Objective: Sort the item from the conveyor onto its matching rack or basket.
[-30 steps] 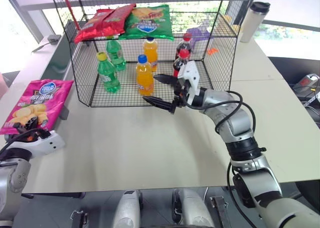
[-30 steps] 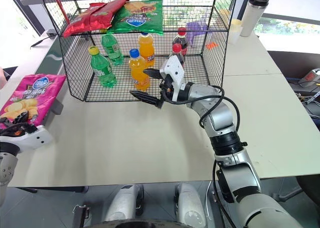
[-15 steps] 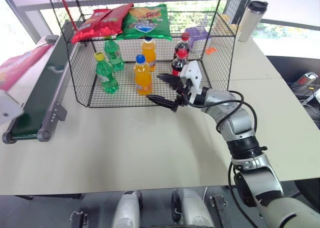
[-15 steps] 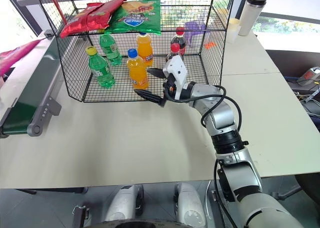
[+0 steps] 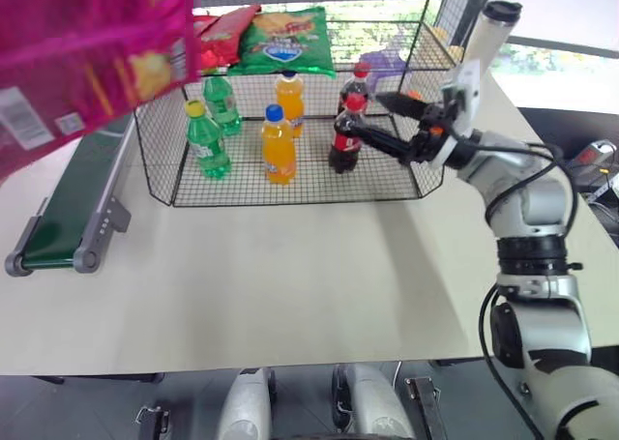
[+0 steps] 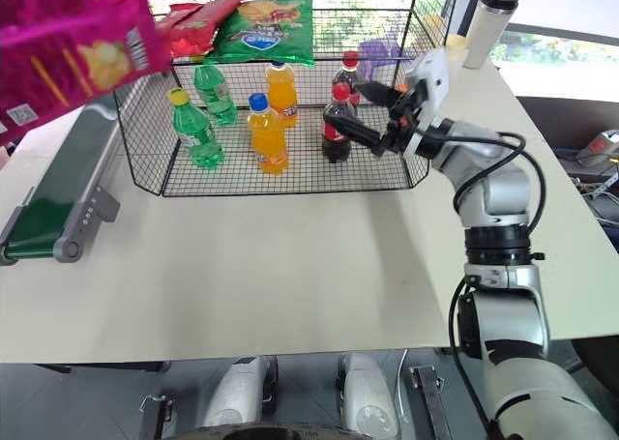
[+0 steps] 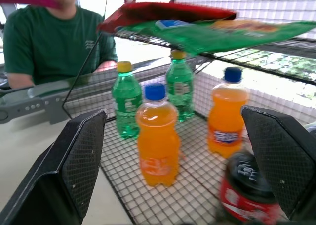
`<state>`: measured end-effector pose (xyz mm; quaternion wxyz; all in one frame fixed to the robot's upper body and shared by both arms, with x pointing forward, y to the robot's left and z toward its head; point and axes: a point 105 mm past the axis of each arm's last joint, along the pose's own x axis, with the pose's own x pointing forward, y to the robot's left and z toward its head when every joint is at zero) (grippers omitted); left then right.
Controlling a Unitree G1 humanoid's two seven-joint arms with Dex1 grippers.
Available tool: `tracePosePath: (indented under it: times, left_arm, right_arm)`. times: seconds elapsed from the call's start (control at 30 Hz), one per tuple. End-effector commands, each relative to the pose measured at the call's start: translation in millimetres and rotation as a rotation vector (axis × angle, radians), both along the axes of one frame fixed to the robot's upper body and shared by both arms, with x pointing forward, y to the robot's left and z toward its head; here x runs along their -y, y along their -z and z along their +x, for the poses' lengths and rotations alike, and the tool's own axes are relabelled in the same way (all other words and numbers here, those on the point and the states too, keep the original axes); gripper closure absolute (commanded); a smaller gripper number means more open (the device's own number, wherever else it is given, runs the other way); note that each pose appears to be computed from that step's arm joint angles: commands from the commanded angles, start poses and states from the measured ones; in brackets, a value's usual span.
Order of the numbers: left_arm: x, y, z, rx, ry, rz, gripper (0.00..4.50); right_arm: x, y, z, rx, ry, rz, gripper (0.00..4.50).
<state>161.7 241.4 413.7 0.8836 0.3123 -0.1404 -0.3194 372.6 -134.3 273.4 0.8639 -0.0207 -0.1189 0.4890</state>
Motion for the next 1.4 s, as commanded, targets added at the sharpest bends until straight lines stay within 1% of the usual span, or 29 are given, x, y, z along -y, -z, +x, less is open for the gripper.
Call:
tracePosePath:
  times: [0.03, 0.1, 0.17, 0.3, 0.37, 0.47, 0.57, 0.73, 0.83, 1.0, 1.1, 1.23, 1.4]
  left_arm:
    - [15, -5, 3, -0.035, 0.172, -0.074, 4.45]
    - [27, 6, 14, -0.100, 0.286, -0.082, 4.45]
    - [37, 14, 24, -0.158, 0.370, -0.099, 4.45]
    - [46, 33, 44, -0.274, 0.468, -0.105, 4.45]
    - [49, 40, 55, -0.305, 0.507, -0.115, 4.45]
    - [55, 48, 66, -0.330, 0.550, -0.106, 4.45]
    - [64, 59, 75, -0.352, 0.587, -0.076, 4.45]
    - [72, 68, 81, -0.366, 0.629, -0.050, 4.45]
    - [78, 72, 89, -0.358, 0.648, -0.039, 4.45]
    - [85, 78, 95, -0.357, 0.666, -0.024, 4.45]
    - [85, 77, 98, -0.341, 0.661, -0.022, 4.45]
    - [78, 73, 92, -0.332, 0.651, -0.009, 4.45]
    - [72, 72, 87, -0.332, 0.629, 0.009, 4.45]
  right_arm:
    - [9, -34, -8, 0.065, -0.050, 0.059, 0.00]
    - [18, -48, -12, 0.072, -0.072, 0.080, 0.00]
    - [25, -55, -15, 0.084, -0.075, 0.064, 0.00]
    - [34, -56, -27, 0.088, -0.118, -0.040, 0.00]
    - [32, -52, -40, 0.069, -0.183, -0.091, 0.00]
    - [25, -45, -54, 0.034, -0.260, -0.132, 0.00]
    - [17, -39, -68, -0.008, -0.336, -0.121, 0.00]
    - [5, -40, -69, -0.014, -0.377, -0.071, 0.00]
    - [-12, -41, -79, -0.035, -0.487, -0.032, 0.00]
    - [-26, -33, -91, -0.078, -0.574, -0.041, 0.00]
    - [-24, -27, -90, -0.097, -0.558, -0.061, 0.00]
    - [4, -17, -71, -0.132, -0.406, -0.100, 0.00]
    - [27, -11, -63, -0.142, -0.302, -0.118, 0.00]
